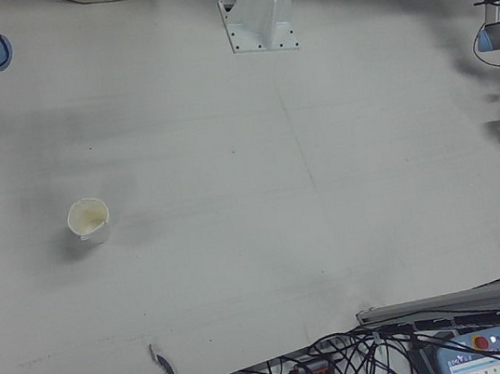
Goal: Pour water
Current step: 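Reach the right hand to the white paper cup and grasp it, then lift the white cup off the table with the right hand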
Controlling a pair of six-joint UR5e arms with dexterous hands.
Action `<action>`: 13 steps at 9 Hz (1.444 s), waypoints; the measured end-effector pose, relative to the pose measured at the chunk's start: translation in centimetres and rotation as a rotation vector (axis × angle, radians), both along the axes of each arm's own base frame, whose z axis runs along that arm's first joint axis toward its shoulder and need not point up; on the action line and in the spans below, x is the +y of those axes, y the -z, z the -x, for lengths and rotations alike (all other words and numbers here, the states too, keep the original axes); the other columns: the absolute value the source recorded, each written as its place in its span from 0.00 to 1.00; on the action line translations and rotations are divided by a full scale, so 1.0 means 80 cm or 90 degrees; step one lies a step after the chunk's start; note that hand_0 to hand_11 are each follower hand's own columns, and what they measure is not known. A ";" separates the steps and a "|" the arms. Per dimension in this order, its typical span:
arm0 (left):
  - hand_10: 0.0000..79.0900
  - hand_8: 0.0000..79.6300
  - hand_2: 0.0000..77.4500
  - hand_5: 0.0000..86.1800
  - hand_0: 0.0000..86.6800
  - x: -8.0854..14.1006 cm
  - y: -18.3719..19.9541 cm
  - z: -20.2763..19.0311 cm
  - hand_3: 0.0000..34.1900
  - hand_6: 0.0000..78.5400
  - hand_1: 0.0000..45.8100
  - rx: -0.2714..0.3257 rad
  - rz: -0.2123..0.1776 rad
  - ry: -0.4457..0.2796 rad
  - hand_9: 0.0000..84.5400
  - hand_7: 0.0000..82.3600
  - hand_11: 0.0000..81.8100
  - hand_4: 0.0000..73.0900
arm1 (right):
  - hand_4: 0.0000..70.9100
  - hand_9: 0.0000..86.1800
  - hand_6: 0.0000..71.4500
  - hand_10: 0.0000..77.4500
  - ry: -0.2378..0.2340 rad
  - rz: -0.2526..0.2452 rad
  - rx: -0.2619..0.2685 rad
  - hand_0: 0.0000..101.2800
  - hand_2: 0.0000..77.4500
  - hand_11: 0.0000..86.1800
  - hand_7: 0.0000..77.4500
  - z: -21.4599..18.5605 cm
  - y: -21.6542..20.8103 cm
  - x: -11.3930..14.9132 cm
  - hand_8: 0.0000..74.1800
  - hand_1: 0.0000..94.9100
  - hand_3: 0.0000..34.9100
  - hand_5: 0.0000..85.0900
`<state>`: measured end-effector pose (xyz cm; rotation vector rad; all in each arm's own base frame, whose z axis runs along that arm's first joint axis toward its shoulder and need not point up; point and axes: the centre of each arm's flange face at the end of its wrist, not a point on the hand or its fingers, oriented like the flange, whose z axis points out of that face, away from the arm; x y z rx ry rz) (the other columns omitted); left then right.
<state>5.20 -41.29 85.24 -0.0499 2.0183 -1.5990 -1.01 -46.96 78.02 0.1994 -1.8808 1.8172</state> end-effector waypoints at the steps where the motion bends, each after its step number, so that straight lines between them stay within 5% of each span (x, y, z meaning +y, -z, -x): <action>1: 0.08 0.08 0.54 0.57 0.93 0.001 0.000 0.001 0.26 0.19 0.60 0.004 0.004 0.000 0.07 0.38 0.15 0.62 | 0.09 0.02 0.04 0.05 0.020 -0.008 0.020 0.50 0.08 0.12 0.10 0.024 -0.001 -0.002 0.04 0.17 0.30 0.43; 3: 0.08 0.04 0.54 0.56 0.93 0.004 -0.002 0.002 0.26 0.18 0.60 0.007 0.008 0.000 0.07 0.35 0.15 0.62 | 0.09 0.02 0.04 0.05 0.058 -0.023 0.051 0.50 0.08 0.12 0.10 0.066 0.006 -0.001 0.04 0.17 0.30 0.43; 4: 0.08 0.04 0.54 0.56 0.93 0.006 -0.003 0.004 0.26 0.18 0.60 0.008 0.010 0.000 0.07 0.35 0.15 0.62 | 0.00 0.02 0.01 0.04 0.074 -0.030 0.069 0.49 0.03 0.07 0.04 0.086 0.011 0.000 0.04 0.13 0.30 0.09; 5: 0.08 0.07 0.54 0.56 0.93 0.007 -0.004 0.005 0.26 0.18 0.60 0.008 0.011 0.001 0.07 0.35 0.15 0.62 | 0.00 0.02 0.01 0.05 0.086 -0.031 0.086 0.48 0.01 0.09 0.04 0.111 0.013 0.004 0.04 0.16 0.30 0.01; 6: 0.08 0.07 0.54 0.56 0.93 0.009 -0.006 0.006 0.26 0.18 0.60 0.009 0.012 0.001 0.07 0.35 0.15 0.62 | 0.00 0.03 0.01 0.05 0.094 -0.030 0.099 0.48 0.10 0.08 0.11 0.144 0.015 0.010 0.03 0.16 0.33 0.13; 9: 0.08 0.07 0.56 0.56 0.93 0.022 -0.013 0.015 0.26 0.16 0.57 0.016 0.017 0.011 0.07 0.32 0.15 0.63 | 0.00 0.04 0.01 0.02 0.095 -0.039 0.103 0.47 0.05 0.04 0.11 0.208 0.042 -0.003 0.03 0.14 0.30 0.22; 10: 0.08 0.07 0.56 0.56 0.93 0.025 -0.014 0.017 0.26 0.16 0.57 0.019 0.018 0.014 0.08 0.32 0.15 0.63 | 0.00 0.05 0.03 0.02 0.093 -0.041 0.101 0.48 0.15 0.05 0.15 0.220 0.056 -0.013 0.03 0.18 0.30 0.30; 13: 0.08 0.07 0.56 0.56 0.93 0.030 -0.017 0.021 0.26 0.16 0.57 0.023 0.020 0.023 0.06 0.32 0.13 0.63 | 0.00 0.06 0.04 0.03 0.064 -0.039 0.104 0.49 0.15 0.07 0.15 0.241 0.106 -0.036 0.04 0.20 0.28 0.37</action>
